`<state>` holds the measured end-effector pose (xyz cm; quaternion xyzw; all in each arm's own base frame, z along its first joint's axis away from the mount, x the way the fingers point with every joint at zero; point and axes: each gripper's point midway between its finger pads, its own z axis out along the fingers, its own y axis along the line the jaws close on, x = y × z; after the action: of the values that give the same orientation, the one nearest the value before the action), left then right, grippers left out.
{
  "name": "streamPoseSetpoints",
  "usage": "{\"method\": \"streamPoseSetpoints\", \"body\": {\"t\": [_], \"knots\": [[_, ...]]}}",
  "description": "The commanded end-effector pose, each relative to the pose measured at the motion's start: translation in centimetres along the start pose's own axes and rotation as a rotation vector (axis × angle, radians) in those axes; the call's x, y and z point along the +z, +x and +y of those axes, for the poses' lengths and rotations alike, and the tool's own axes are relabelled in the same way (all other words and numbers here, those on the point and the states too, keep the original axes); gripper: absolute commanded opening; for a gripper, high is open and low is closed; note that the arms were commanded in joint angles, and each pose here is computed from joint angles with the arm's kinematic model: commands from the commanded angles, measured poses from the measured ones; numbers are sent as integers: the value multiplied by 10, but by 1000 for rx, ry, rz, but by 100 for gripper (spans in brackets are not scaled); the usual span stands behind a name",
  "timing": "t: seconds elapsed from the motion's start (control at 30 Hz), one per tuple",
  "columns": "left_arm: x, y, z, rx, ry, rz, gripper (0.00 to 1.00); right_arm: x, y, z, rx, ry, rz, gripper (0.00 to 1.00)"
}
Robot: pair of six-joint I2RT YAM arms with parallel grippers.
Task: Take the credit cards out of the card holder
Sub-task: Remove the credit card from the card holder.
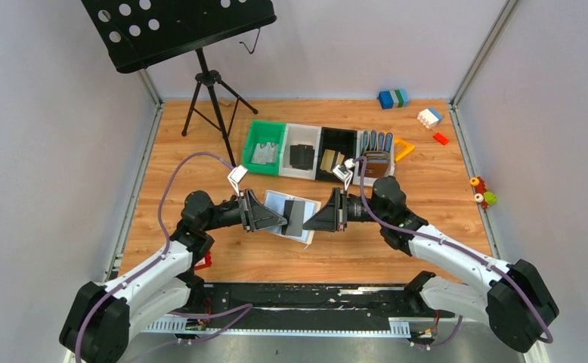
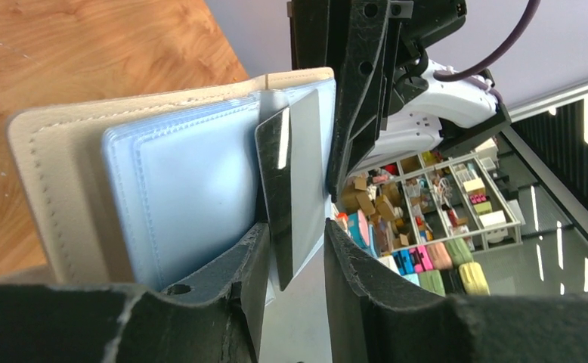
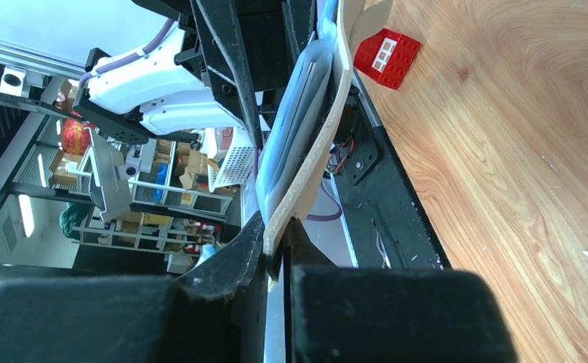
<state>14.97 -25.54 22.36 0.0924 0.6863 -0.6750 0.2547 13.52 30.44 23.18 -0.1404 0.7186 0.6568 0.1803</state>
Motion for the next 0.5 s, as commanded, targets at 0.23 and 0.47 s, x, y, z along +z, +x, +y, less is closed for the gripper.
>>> {"method": "streamPoseSetpoints", "body": {"t": [0.23, 0.47], "knots": [[5, -5, -9, 34, 11, -1, 0, 2, -14, 34, -109, -106, -34, 0], [-7, -15, 19, 68, -133, -44, 0, -17, -21, 15, -94, 17, -112, 0]]}}
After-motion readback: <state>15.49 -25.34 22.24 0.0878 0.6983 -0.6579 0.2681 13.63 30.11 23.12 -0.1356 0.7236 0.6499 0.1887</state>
